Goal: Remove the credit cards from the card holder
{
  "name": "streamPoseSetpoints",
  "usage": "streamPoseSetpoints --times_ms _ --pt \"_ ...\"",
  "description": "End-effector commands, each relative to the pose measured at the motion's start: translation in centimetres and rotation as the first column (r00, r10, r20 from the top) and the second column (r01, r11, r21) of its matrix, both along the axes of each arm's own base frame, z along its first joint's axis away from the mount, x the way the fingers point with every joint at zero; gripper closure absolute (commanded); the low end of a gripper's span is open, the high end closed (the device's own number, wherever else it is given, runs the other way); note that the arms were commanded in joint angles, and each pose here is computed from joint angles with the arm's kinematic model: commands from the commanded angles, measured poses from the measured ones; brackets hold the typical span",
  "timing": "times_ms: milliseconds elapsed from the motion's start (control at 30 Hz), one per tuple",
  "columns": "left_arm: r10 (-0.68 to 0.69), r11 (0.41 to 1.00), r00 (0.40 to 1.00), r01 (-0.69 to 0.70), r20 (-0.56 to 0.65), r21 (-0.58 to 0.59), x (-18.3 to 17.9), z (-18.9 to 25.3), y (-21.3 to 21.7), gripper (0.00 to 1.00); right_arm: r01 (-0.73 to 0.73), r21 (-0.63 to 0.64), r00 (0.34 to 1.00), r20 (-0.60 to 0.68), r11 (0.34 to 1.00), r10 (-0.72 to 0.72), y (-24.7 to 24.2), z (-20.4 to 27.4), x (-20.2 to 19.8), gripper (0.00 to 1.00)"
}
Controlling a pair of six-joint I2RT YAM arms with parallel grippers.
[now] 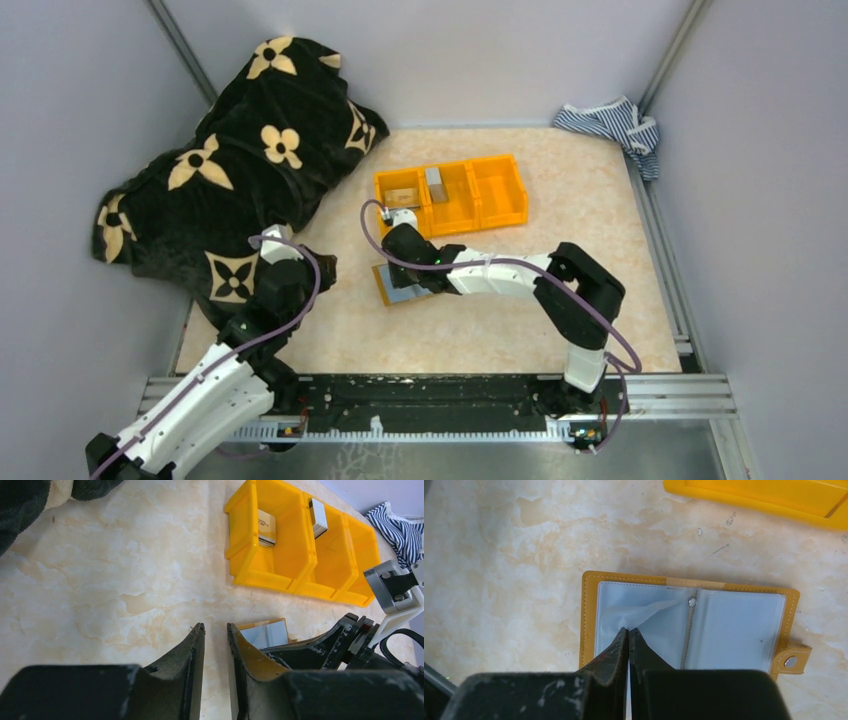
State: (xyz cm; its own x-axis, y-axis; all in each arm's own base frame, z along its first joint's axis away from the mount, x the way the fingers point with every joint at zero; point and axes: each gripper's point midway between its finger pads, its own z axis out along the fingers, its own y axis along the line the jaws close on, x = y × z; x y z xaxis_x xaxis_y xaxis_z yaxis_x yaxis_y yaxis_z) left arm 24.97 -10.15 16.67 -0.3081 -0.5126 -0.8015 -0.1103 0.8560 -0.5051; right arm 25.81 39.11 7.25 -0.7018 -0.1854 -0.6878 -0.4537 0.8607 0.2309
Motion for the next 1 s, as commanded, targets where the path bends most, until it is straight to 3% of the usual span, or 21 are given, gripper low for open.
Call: streamPoseSetpoints --times_ms 0,33,67,133,233,367,533,733,967 --pt "-0.036 0.999 0.999 0.036 0.022 -0.015 0.3 0.6 -0.9 0.71 0.017 0.180 1.000 -0.021 0.984 -0.013 0.6 3.1 0.5 1.00" --pt "-0.040 0.999 0.999 0.041 0.021 -0.017 0.3 0.6 -1.0 0.71 0.017 0.197 1.000 -0.029 0.980 -0.012 0.5 3.2 0.6 1.00" --pt "-0.044 0.999 0.999 0.045 0.020 -0.017 0.4 0.6 -1.1 0.71 0.021 0.202 0.999 -0.033 0.979 -0.015 0.3 3.2 0.7 0.92" --pt "-0.051 0.999 0.999 0.051 0.016 -0.017 0.4 0.5 -1.3 0.71 0.018 0.185 1.000 -0.028 0.983 -0.013 0.0 3.1 0.8 0.64" --pt "-0.059 0.998 0.998 0.059 0.014 -0.020 0.5 0.5 -1.5 0.71 0.004 0.173 1.000 -0.008 0.985 -0.003 -0.3 3.4 0.9 0.44" --pt "-0.080 0.997 0.997 0.080 0.019 -0.020 0.7 0.5 -2.0 0.71 0.032 0.147 0.998 0.042 0.989 -0.038 -1.6 4.5 1.4 0.41" --pt "-0.136 0.990 0.991 0.136 0.007 -0.041 1.0 0.3 -3.6 0.71 0.089 -0.018 0.992 0.089 0.996 -0.087 -4.4 3.1 2.4 0.35" --pt "-0.151 0.988 0.989 0.150 -0.009 -0.041 1.4 0.2 -4.2 0.71 0.102 -0.144 0.994 0.052 0.984 -0.096 -6.8 -0.4 2.3 0.21" --pt "-0.145 0.989 0.989 0.145 -0.003 -0.014 1.4 0.2 -3.8 0.71 0.100 -0.202 0.995 0.028 0.974 -0.096 -7.5 -2.4 2.1 0.18"
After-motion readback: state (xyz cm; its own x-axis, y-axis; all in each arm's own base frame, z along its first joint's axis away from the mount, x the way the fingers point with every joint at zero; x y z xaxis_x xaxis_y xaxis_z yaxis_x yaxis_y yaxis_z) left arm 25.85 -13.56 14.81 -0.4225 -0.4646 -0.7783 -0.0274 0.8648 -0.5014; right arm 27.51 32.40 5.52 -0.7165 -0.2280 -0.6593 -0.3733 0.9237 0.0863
